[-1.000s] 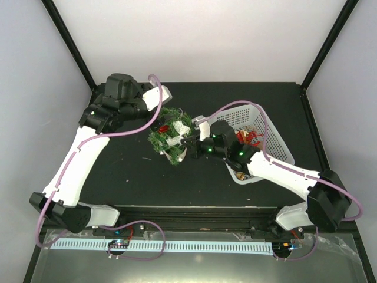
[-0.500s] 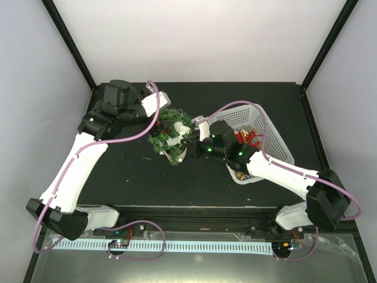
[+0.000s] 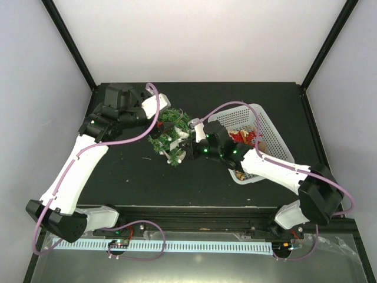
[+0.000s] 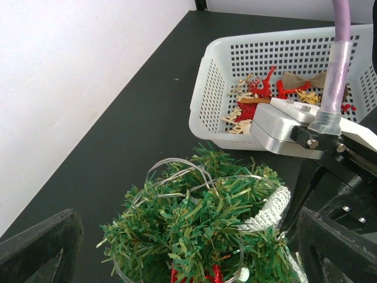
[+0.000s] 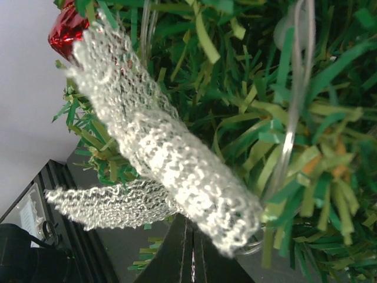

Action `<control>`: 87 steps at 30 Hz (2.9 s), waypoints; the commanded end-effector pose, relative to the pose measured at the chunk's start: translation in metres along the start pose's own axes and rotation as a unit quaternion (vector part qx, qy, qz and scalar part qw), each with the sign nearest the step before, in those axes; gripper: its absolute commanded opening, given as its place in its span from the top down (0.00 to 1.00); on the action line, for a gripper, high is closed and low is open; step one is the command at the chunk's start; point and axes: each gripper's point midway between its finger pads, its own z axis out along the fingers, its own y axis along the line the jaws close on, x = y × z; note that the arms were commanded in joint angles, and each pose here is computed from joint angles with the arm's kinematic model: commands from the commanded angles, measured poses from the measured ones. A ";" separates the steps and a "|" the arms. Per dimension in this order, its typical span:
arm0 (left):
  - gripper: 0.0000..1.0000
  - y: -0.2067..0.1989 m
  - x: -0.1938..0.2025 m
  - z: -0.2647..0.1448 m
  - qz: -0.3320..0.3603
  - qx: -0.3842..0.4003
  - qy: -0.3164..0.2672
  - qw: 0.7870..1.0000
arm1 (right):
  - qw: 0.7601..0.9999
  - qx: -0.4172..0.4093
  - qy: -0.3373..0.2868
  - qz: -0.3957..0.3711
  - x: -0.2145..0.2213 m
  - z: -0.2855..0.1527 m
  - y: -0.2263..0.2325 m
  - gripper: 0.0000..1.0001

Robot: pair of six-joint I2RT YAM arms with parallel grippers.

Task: Decorate the small christmas tree

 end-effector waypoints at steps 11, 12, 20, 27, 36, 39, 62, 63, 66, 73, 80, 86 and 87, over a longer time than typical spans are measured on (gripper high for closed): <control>0.01 0.004 -0.011 -0.007 0.000 -0.011 -0.023 1.000 | 1.000 0.003 -0.026 -0.007 -0.022 -0.027 0.017 0.82; 0.01 0.004 -0.011 -0.007 0.000 -0.011 -0.024 1.000 | 1.000 0.006 -0.027 -0.008 -0.023 -0.029 0.016 0.74; 0.01 0.004 -0.012 -0.007 0.000 -0.011 -0.025 1.000 | 0.999 0.022 -0.023 -0.010 -0.020 -0.033 0.011 0.58; 0.01 0.013 -0.008 -0.007 -0.005 -0.036 -0.012 0.999 | 0.998 0.054 -0.032 -0.003 -0.019 -0.042 0.000 0.50; 0.03 0.047 -0.015 -0.009 -0.065 -0.101 0.016 0.993 | 0.995 0.070 -0.068 -0.001 -0.026 -0.071 0.000 0.40; 0.12 0.042 -0.026 -0.012 -0.083 -0.082 0.010 0.993 | 0.993 0.079 -0.083 -0.002 -0.032 -0.082 0.000 0.40; 0.38 0.003 0.015 0.013 -0.186 0.055 0.144 0.970 | 0.986 0.139 -0.092 -0.001 -0.027 -0.099 -0.021 0.39; 0.39 0.002 0.016 0.013 -0.187 0.057 0.145 0.970 | 0.986 0.139 -0.091 0.000 -0.026 -0.098 -0.021 0.39; 0.45 0.000 0.019 0.015 -0.187 0.064 0.151 0.969 | 0.986 0.142 -0.090 0.000 -0.025 -0.098 -0.023 0.39; 0.56 -0.001 0.027 0.022 -0.190 0.072 0.166 0.965 | 0.985 0.145 -0.093 -0.004 -0.026 -0.101 -0.023 0.39; 0.79 -0.002 0.028 0.028 -0.189 0.082 0.166 0.964 | 0.983 0.152 -0.099 -0.007 -0.028 -0.104 -0.025 0.39; 0.98 0.000 0.027 0.029 -0.179 0.081 0.167 0.966 | 0.982 0.161 -0.102 -0.010 -0.027 -0.107 -0.029 0.39; 0.98 0.001 0.026 0.029 -0.176 0.081 0.166 0.967 | 0.981 0.163 -0.104 -0.010 -0.028 -0.107 -0.030 0.39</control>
